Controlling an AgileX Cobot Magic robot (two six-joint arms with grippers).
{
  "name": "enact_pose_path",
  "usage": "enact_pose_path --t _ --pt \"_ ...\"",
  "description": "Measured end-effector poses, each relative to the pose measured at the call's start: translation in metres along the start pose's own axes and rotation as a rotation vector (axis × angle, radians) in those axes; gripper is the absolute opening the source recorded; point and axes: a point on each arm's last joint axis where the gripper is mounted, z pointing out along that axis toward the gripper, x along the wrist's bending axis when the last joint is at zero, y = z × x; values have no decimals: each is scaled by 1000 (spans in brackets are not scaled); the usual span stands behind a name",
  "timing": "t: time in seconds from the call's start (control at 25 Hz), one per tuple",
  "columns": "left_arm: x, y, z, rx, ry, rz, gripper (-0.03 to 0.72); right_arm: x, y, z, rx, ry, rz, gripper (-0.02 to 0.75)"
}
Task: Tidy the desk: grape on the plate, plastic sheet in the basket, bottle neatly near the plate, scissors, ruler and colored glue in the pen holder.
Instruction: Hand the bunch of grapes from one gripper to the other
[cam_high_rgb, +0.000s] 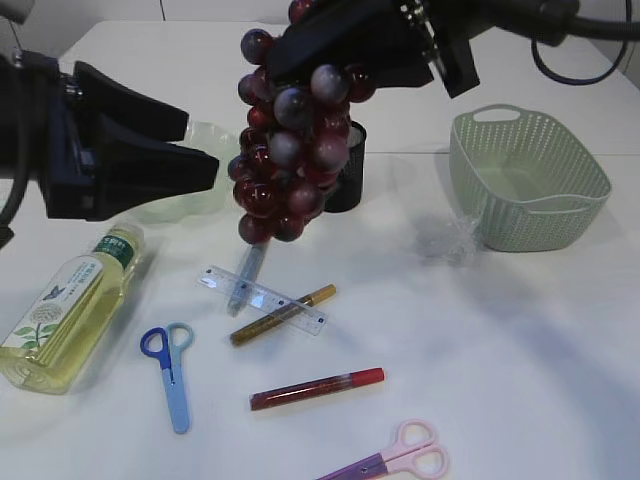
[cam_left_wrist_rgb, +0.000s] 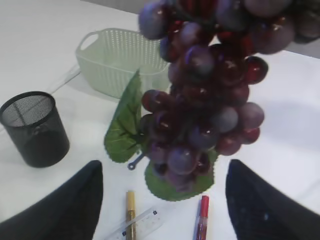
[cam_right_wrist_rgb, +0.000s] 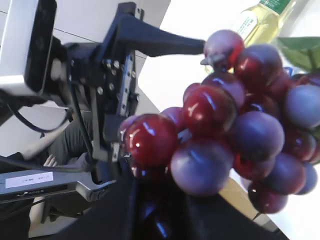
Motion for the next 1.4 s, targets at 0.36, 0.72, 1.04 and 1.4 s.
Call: enact_pose_path --t 0.36,0.72,1.04,1.4 --pt "-19 14 18 -88 -1 40 561 3 1 0 -9 28 21 162" --pt "-12 11 31 -143 -2 -62 563 4 2 0 -16 50 29 162" --pt "-17 15 41 -163 -66 -47 564 5 2 0 -17 53 30 162" --pt "-16 22 69 -147 -103 -31 563 7 2 0 -24 72 37 162"
